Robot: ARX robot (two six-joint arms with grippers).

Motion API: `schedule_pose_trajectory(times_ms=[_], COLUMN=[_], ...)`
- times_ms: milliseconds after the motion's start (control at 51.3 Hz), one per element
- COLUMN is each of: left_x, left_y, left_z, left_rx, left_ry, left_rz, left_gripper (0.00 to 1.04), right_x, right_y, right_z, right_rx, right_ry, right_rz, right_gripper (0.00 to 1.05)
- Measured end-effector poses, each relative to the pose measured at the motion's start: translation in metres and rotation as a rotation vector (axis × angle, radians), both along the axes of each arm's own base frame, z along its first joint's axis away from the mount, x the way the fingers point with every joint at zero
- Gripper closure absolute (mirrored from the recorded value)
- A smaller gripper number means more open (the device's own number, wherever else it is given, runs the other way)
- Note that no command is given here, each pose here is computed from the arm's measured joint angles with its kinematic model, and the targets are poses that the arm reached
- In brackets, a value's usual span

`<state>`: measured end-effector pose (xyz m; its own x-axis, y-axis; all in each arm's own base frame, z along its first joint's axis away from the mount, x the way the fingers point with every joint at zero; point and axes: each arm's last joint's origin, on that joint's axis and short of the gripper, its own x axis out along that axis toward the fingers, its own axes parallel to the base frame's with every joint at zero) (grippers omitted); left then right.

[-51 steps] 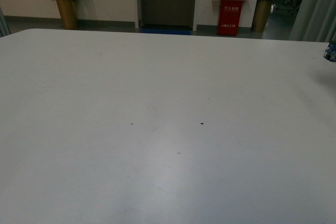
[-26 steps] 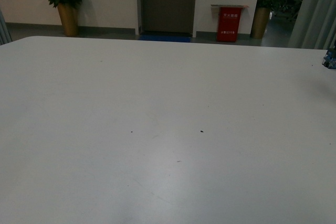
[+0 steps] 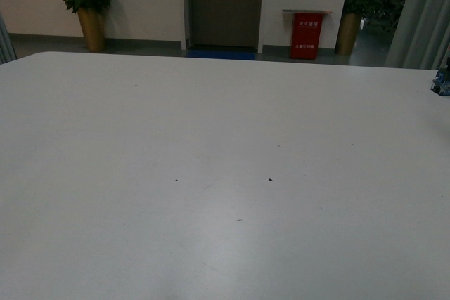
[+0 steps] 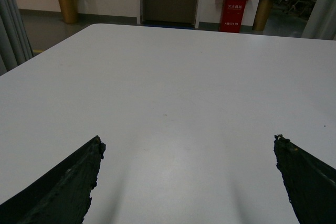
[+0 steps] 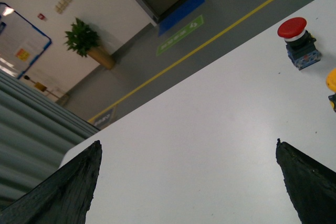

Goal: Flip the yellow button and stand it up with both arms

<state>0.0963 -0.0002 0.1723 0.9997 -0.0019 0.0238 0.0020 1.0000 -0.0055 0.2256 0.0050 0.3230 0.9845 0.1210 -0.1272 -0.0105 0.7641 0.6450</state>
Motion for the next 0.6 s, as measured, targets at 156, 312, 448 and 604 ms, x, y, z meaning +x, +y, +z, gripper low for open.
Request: schedule_pose_trajectory(times_ms=[156,312,448,604], left_x=[0.000,0.000,0.000,0.000], left_y=[0.000,0.000,0.000,0.000], left_z=[0.000,0.000,0.000,0.000], left_rx=[0.000,0.000,0.000,0.000], left_ry=[0.000,0.000,0.000,0.000], left_rz=[0.000,0.000,0.000,0.000], left_gripper=[0.07,0.07,0.07,0.07], right_x=[-0.035,-0.078,-0.102,-0.124], right_y=[-0.018,-0.020,-0.018,-0.010], right_z=[-0.011,-0.056,-0.098,-0.136], right_rx=[0.067,-0.470,-0.626,-0.678], right_ry=[-0.044,-0.159,-0.141,-0.108], right_rz=[0.005,-0.087,-0.069,-0.093], right_gripper=[0.10,0.42,0.65,0.90])
